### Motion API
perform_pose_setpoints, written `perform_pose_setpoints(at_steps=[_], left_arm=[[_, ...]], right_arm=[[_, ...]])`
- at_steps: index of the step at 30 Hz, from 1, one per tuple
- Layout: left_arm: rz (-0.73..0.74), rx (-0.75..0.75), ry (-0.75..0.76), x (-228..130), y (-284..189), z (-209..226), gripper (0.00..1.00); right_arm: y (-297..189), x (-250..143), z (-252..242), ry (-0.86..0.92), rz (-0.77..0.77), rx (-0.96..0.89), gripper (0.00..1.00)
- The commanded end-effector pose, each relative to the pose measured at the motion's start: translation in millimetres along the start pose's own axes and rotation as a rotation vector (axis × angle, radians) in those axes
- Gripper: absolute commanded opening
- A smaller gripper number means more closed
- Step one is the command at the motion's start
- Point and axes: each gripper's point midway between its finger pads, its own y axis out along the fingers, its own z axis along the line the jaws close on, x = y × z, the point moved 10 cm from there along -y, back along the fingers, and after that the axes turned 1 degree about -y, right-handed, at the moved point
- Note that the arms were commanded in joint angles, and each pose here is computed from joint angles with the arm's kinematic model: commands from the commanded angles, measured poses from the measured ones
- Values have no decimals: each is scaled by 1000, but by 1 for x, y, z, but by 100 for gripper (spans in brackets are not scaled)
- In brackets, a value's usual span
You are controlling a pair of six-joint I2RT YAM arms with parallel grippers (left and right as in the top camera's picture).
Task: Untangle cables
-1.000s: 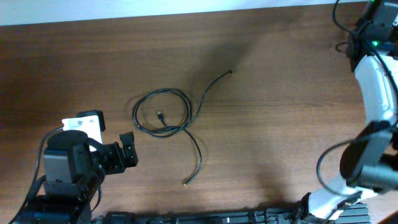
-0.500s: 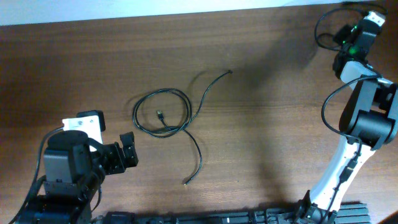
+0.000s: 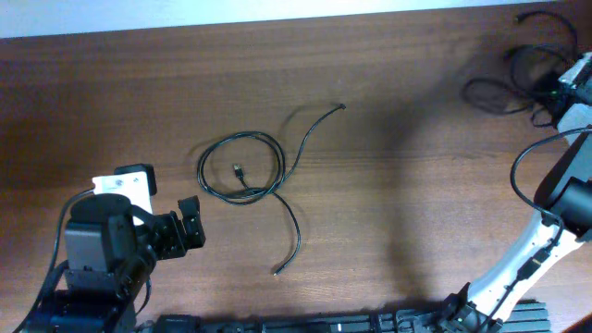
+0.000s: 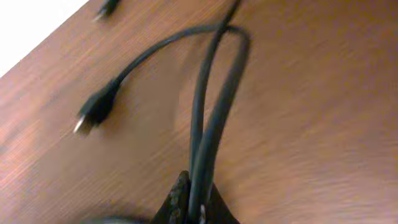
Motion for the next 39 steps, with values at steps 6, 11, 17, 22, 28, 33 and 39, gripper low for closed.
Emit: perform_pose_setpoints(at_steps=[6, 11, 17, 22, 28, 33, 39], left_arm=[[-12, 13, 18, 1, -2, 1, 99], [-12, 13, 18, 1, -2, 1, 99], [-12, 13, 18, 1, -2, 1, 99], [-12, 13, 18, 1, -2, 1, 99], [-12, 13, 18, 1, -2, 1, 99], [-12, 13, 18, 1, -2, 1, 99], [-12, 13, 18, 1, -2, 1, 99]], right_arm=[[-26, 33, 39, -15, -116, 175, 4], [-27, 37, 11, 182, -216, -197, 4], [-30, 39, 4, 649, -323, -244, 4], [-70, 59, 5, 709, -428, -351, 4], [-70, 65, 11, 700, -467, -318, 6], [-63, 64, 37, 608, -412, -203, 99], [-61, 66, 67, 469, -360, -41, 99]])
